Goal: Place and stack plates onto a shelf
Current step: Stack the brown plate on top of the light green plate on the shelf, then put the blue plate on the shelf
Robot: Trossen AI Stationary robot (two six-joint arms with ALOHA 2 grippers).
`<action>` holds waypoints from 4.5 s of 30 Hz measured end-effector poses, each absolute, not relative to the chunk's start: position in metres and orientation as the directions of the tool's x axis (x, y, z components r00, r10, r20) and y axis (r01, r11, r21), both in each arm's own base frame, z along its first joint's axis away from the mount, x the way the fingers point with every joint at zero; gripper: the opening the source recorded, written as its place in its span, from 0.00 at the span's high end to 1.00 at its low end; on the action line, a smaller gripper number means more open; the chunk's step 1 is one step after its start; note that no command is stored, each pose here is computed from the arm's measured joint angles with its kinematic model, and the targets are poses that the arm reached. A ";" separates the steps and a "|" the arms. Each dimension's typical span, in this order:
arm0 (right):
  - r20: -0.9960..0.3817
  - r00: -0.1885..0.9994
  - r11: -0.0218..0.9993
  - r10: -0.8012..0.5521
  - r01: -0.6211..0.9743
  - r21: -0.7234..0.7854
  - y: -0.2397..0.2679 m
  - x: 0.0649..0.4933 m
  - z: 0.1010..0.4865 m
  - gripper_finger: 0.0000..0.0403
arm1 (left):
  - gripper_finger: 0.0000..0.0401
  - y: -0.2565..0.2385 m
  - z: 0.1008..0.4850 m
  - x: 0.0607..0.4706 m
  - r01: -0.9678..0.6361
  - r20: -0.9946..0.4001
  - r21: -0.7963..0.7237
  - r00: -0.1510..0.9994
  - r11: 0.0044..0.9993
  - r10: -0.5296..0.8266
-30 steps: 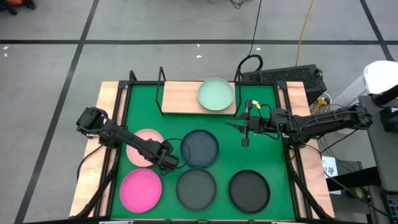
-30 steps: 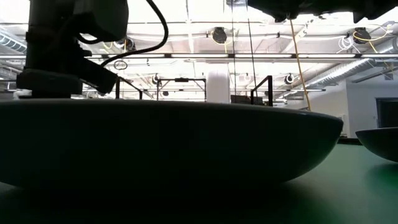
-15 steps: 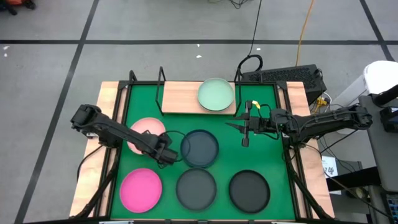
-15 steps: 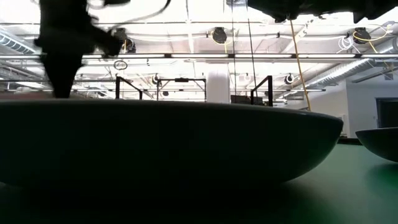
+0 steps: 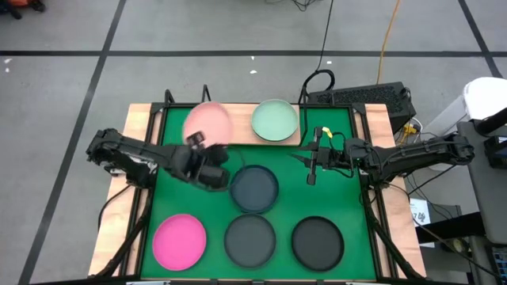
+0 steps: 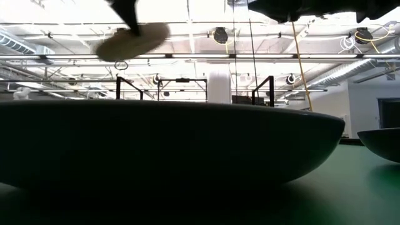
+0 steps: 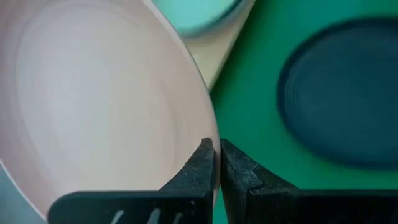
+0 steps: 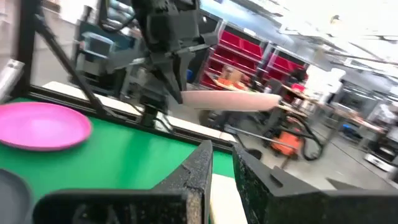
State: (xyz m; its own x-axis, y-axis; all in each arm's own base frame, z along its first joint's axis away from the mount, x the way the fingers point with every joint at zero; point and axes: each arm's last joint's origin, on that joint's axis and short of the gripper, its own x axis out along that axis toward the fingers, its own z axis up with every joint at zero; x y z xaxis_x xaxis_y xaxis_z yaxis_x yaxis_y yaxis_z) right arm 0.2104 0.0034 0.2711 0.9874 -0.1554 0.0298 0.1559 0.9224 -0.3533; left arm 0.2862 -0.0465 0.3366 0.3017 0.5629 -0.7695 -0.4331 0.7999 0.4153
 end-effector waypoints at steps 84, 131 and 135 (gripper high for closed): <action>-0.064 0.963 0.914 -0.261 0.225 -0.338 -0.001 0.166 0.280 0.88 | 0.56 0.001 0.331 0.251 -0.250 -0.111 0.218 0.954 0.943 0.279; -0.768 0.630 0.804 0.111 -0.511 -0.303 0.060 0.280 0.159 0.70 | 0.56 0.017 0.260 0.186 -0.459 0.065 0.137 0.889 0.878 0.454; -0.756 0.644 0.772 0.115 -0.537 -0.339 0.063 0.281 0.160 0.67 | 0.56 0.017 0.258 0.187 -0.434 0.048 0.117 0.901 0.893 0.432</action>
State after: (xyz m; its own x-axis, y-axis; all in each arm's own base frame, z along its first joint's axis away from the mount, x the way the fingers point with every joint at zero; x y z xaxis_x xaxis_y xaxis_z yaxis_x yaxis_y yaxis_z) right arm 0.2806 0.0633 0.1600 0.6439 0.1155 -0.7564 -0.5370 0.7724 -0.3392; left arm 0.1866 0.0166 0.2576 0.9008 0.4317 0.0475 -0.4343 0.8932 0.1170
